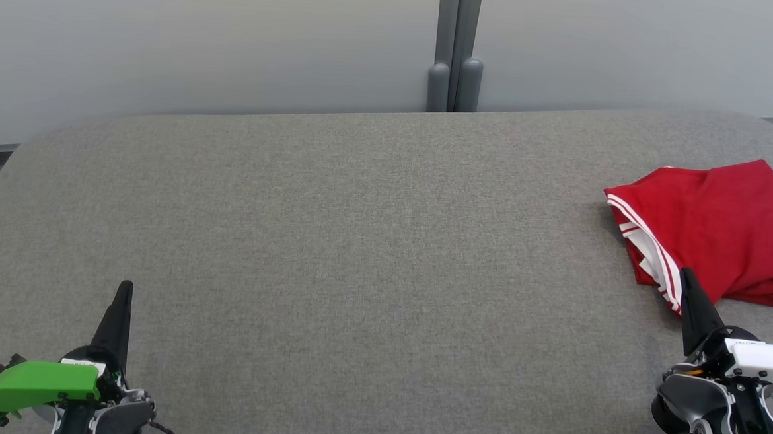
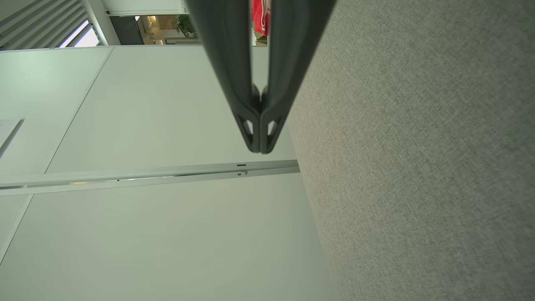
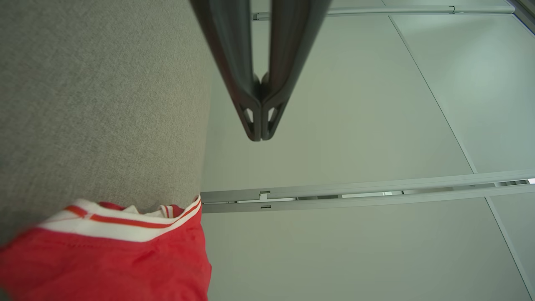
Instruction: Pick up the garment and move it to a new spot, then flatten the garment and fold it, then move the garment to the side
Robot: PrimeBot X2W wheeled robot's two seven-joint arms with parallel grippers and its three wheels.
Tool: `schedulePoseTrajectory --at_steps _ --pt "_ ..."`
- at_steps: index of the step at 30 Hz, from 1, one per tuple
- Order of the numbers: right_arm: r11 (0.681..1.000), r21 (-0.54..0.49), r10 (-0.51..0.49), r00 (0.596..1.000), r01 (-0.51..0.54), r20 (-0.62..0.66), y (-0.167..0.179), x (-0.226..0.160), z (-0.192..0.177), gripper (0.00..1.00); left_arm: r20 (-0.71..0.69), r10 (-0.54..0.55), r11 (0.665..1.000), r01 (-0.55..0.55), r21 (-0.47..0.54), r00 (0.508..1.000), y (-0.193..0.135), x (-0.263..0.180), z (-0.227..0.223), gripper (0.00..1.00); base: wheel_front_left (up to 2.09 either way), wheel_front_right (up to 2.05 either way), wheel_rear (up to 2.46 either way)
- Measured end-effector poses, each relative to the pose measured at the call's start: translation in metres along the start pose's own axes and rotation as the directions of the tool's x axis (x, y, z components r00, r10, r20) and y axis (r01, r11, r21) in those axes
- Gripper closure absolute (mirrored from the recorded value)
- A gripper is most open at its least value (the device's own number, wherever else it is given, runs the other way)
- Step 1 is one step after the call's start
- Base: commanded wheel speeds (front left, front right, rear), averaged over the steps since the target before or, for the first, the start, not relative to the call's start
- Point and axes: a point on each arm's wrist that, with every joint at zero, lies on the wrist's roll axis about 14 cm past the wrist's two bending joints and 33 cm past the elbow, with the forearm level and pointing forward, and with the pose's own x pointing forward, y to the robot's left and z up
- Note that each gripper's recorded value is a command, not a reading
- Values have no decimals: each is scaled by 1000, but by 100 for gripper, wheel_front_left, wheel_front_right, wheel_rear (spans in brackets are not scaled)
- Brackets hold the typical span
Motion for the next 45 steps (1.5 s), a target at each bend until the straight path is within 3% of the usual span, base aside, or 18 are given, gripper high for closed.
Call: schedulePoseTrajectory --at_steps 45 --pt "1000 0 4 1000 -4 0 1 0 0 100 0 -2 1000 2 0 1000 -1 0 0 100 0 0 0"
